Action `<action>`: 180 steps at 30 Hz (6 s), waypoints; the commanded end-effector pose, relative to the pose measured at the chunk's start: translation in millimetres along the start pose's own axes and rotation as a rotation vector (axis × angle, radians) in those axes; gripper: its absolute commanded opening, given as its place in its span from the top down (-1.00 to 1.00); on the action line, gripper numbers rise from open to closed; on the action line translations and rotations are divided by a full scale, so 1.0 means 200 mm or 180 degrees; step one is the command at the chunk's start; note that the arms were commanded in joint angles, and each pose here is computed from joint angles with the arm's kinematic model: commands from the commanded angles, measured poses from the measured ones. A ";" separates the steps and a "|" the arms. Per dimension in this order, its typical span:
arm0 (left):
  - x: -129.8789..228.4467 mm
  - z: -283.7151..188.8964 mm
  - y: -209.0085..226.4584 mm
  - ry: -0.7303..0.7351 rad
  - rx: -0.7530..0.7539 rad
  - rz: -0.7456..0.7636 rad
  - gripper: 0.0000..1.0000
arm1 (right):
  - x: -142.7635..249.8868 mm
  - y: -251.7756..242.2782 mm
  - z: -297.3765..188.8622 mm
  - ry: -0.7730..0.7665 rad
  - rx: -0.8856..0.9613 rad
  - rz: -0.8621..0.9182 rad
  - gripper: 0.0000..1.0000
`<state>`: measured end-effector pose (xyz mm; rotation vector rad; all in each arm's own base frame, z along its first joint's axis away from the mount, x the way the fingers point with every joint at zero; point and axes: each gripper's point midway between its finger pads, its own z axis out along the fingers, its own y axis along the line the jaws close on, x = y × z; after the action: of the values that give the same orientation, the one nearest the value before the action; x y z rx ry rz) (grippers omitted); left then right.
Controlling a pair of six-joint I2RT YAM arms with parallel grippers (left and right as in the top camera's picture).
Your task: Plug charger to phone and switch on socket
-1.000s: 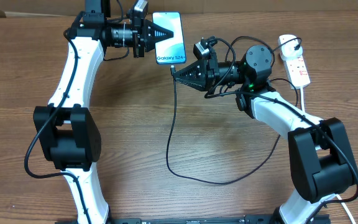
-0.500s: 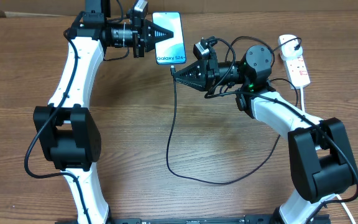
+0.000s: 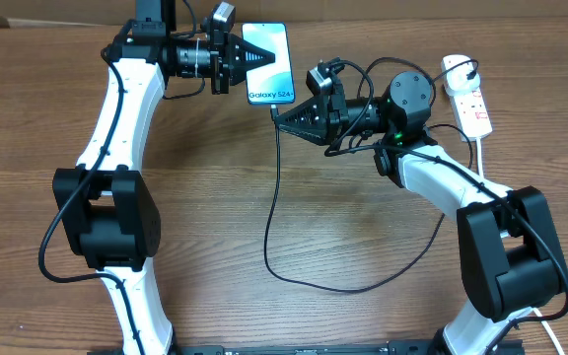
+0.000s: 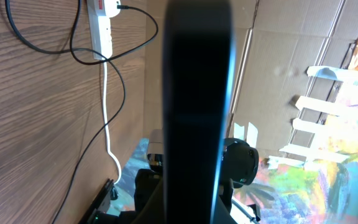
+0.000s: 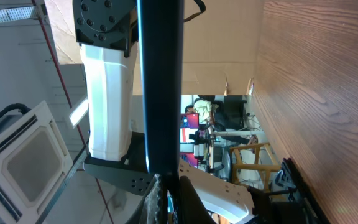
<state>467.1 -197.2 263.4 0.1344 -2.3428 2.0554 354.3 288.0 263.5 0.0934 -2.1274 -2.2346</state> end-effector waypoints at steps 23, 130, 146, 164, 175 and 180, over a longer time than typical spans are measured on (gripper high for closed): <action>0.03 -0.01 -0.03 0.0085 0.0102 0.0145 0.92 | -0.02 0.03 0.00 -0.0055 -0.0023 0.0015 0.93; 0.02 -0.01 -0.02 0.0038 0.0042 0.0047 0.92 | 0.00 0.03 0.01 0.0018 -0.0018 0.0098 0.92; 0.03 0.00 -0.02 0.0071 0.0059 0.0006 0.92 | -0.01 0.03 0.02 -0.0019 -0.0027 0.0114 0.93; 0.05 0.00 -0.04 0.0129 0.0121 -0.0006 0.92 | -0.02 0.03 0.02 -0.0053 -0.0033 0.0127 0.93; 0.05 0.00 -0.04 0.0145 0.0138 -0.0014 0.92 | -0.02 0.03 0.02 -0.0077 -0.0033 0.0148 0.93; 0.05 0.00 -0.04 0.0144 0.0138 -0.0002 0.92 | -0.02 0.03 0.02 -0.0078 -0.0033 0.0147 0.93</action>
<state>463.7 -194.3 260.4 0.1464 -2.3398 2.0442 354.3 290.9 263.4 0.0288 -2.1037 -2.2084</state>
